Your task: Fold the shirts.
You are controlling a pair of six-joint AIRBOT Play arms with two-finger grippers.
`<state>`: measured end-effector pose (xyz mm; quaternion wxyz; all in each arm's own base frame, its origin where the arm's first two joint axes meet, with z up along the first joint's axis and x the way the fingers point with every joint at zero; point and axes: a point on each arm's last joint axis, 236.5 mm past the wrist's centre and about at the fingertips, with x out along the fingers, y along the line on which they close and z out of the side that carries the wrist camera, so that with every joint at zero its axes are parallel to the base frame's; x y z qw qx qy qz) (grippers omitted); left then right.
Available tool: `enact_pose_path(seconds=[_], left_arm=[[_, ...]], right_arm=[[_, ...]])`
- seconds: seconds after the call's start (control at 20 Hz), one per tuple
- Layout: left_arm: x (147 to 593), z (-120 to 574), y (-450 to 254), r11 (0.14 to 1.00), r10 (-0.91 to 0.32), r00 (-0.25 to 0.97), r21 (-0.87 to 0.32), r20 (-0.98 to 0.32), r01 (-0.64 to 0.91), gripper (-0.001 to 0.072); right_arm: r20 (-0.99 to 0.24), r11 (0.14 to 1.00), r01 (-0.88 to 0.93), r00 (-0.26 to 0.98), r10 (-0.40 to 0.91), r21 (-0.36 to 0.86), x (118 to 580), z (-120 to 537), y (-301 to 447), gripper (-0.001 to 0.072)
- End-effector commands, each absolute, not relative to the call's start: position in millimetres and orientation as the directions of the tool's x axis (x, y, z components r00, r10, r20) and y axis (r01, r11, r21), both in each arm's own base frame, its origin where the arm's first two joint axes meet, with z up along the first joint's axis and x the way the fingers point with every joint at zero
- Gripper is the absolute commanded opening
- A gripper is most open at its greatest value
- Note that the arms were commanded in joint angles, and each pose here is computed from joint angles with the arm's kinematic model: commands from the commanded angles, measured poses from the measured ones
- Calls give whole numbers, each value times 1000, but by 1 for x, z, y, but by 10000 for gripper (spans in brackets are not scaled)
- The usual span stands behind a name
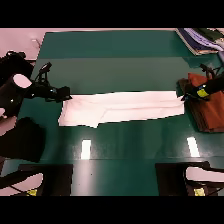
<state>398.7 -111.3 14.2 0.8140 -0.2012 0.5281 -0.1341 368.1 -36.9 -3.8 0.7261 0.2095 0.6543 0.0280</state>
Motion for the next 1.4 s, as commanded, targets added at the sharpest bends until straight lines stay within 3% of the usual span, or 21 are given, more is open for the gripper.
enact_pose_path(seconds=[0.0, 0.05, 0.1, 0.15, 0.2, 0.25, 0.3, 0.4, 0.55, 0.7, 0.9, 1.0, 1.05, 1.35], left_arm=[[428, 9, -104, 886, -401, 476, -463, -783, -15, 29], [430, 11, -104, 885, -401, 483, -465, -778, -14, 190], [431, 15, -105, 882, -404, 488, -472, -773, -17, 509], [432, 20, -107, 876, -411, 484, -481, -772, -23, 555], [431, 26, -109, 876, -421, 475, -481, -773, -7, 486], [431, 33, -111, 876, -429, 471, -483, -771, 8, 414], [430, 38, -114, 872, -439, 464, -489, -769, 15, 307], [426, 42, -121, 856, -469, 446, -517, -762, 17, 23], [419, 43, -146, 844, -506, 417, -534, -755, 56, 26], [409, 43, -188, 834, -540, 388, -537, -747, 128, 25], [392, 41, -241, 813, -581, 348, -546, -736, 202, 25], [393, 37, -261, 806, -591, 355, -551, -724, 217, 25], [394, 32, -270, 802, -596, 347, -554, -724, 222, 25], [406, -10, -349, 765, -641, 228, -585, -733, 269, 25]], right_arm=[[-918, 886, 244, 151, 367, 395, 395, -15, -31, 38], [-909, 879, 239, 167, 381, 413, 401, -14, -30, 215], [-898, 873, 223, 186, 399, 434, 406, -11, -31, 315], [-890, 874, 192, 199, 411, 446, 407, -8, -33, 316], [-893, 880, 177, 193, 407, 440, 402, -7, -40, 345], [-894, 882, 170, 176, 412, 440, 394, -8, -48, 436], [-892, 875, 188, 162, 421, 447, 385, -9, -58, 487], [-889, 849, 262, 151, 433, 458, 370, -21, -80, 532], [-846, 779, 336, 133, 517, 529, 352, -55, -86, 530], [-752, 670, 362, 168, 637, 648, 363, -74, -62, 502], [-734, 670, 316, 162, 660, 672, 381, -89, -31, 407], [-736, 691, 258, 175, 654, 675, 388, -83, -21, 66], [-729, 695, 221, 198, 655, 684, 394, -71, -17, 18], [-666, 724, -63, 345, 661, 687, 417, 84, 22, 17]])
